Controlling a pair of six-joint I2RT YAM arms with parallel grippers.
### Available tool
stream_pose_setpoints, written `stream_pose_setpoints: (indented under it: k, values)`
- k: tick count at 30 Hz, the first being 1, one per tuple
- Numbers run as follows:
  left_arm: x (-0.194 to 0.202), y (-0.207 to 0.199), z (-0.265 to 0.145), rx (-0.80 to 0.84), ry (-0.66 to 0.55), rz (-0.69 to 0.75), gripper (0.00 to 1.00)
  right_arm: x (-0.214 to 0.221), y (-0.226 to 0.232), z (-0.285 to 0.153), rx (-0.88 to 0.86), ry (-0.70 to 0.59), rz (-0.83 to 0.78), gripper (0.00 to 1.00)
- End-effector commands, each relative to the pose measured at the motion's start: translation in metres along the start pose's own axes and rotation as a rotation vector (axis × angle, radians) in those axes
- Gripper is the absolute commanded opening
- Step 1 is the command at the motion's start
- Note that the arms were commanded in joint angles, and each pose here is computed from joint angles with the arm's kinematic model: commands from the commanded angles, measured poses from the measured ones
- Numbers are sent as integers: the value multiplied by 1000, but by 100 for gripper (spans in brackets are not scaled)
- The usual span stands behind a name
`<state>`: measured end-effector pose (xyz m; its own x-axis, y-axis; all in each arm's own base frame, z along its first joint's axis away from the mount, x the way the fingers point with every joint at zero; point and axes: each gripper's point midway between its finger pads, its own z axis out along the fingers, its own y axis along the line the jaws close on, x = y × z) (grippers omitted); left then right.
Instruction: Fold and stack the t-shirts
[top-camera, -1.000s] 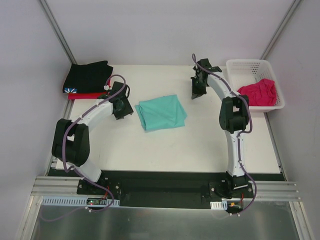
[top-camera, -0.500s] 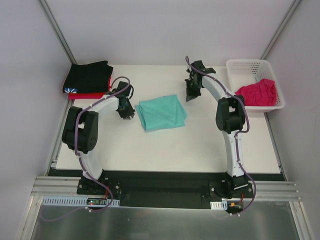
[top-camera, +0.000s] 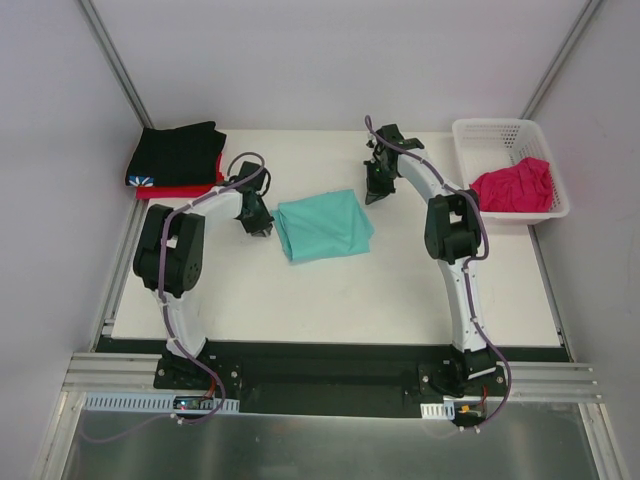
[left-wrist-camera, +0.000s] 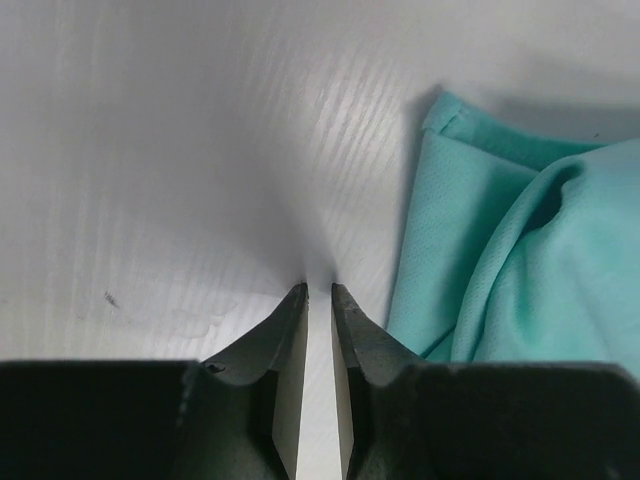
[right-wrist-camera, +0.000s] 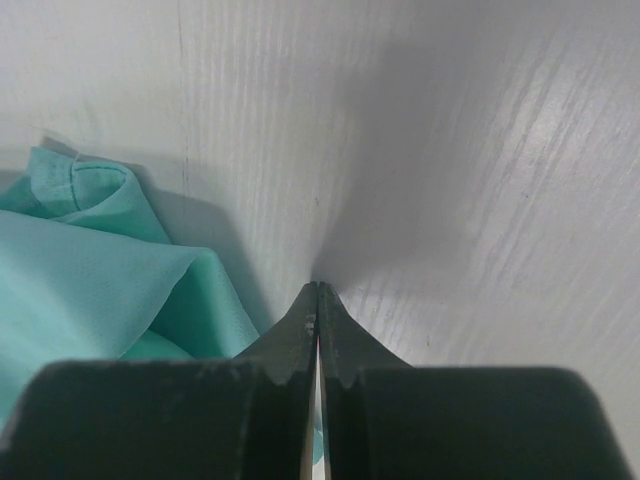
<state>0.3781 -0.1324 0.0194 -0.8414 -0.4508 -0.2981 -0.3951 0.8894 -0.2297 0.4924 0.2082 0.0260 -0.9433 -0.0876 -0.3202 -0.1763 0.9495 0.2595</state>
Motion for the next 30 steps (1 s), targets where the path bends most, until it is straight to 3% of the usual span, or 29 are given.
stream_pose_setpoints:
  k: [1,13,30]
  values:
    - [-6,-11,10,17,10,9,14,-10,16,-6,-49,-32,2,1]
    - [-21,-38,23,65,12,31,11,-11,52,-3,-125,-33,-10,1]
    - [-13,-65,36,97,36,51,7,-1,111,1,-218,-27,-14,1]
